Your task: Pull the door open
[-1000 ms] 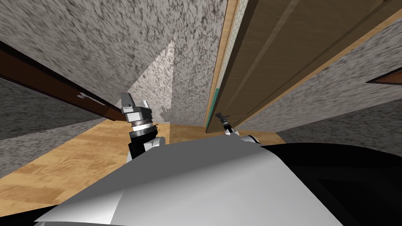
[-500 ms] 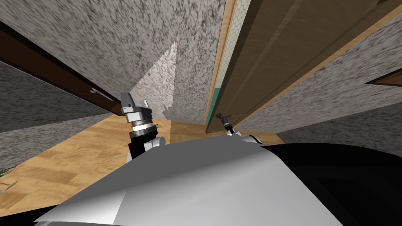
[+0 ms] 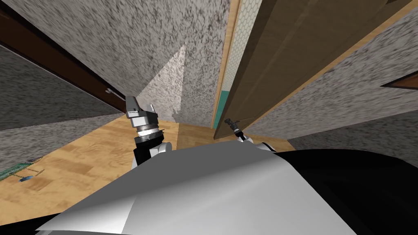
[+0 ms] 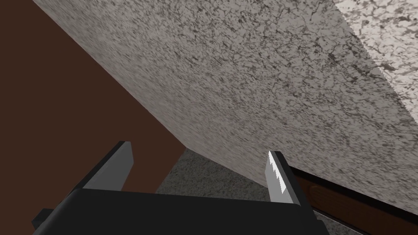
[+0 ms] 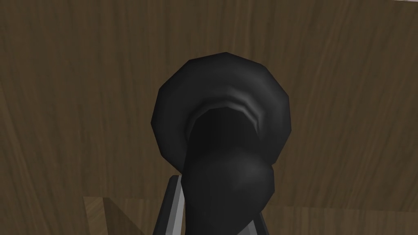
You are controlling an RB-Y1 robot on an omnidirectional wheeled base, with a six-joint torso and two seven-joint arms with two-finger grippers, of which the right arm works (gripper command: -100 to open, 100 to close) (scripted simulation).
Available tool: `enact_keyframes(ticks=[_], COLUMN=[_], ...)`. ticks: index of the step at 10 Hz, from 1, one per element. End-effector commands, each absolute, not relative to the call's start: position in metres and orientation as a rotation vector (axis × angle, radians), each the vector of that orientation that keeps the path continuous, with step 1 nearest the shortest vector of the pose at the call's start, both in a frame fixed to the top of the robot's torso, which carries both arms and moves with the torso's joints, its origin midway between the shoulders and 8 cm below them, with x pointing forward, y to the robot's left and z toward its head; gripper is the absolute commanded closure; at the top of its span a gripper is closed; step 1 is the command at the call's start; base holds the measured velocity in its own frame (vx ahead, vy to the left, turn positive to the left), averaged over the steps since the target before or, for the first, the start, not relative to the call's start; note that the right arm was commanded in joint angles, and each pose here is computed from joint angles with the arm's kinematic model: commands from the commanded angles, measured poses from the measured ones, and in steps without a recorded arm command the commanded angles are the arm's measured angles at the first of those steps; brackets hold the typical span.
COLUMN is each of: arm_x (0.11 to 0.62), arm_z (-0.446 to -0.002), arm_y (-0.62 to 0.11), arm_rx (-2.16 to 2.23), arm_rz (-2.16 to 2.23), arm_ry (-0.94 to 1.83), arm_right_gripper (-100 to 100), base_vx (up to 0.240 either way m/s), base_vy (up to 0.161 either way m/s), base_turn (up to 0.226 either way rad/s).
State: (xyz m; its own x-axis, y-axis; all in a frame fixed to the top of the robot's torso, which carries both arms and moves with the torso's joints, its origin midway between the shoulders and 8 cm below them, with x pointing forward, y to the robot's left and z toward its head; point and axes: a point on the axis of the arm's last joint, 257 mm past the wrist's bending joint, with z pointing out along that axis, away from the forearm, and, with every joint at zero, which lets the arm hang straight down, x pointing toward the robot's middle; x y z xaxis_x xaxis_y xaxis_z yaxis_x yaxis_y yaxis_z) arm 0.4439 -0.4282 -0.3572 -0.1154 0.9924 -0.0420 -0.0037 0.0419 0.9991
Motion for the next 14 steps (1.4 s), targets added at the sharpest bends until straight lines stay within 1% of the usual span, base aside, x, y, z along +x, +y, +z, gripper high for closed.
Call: enact_keyframes(ticks=[1, 4, 7, 9, 11, 13, 14], arm_x=[0.444, 0.421, 0.406, 0.406, 0.391, 0.393, 0.388], arm_z=[-0.357, -0.359, -0.358, -0.358, -0.357, -0.356, -0.357], arm_y=[-0.428, -0.434, -0.438, -0.438, -0.442, -0.443, -0.443], arm_rx=[1.120, 1.105, 1.091, 1.091, 1.080, 1.081, 1.081], arm_rz=[1.263, 1.287, 1.303, 1.303, 1.319, 1.318, 1.321], arm_ry=[1.312, 1.335, 1.350, 1.350, 1.364, 1.362, 1.366], arm_right_gripper=[100, 100, 100, 100, 100, 100, 100], base_vx=[-0.088, -0.227, -0.194, -0.054, -0.158, -0.116, -0.133], base_vy=[-0.043, -0.101, -0.098, -0.039, -0.075, -0.065, -0.052], base_turn=[0.018, 0.200, 0.152, 0.003, 0.196, 0.073, 0.201])
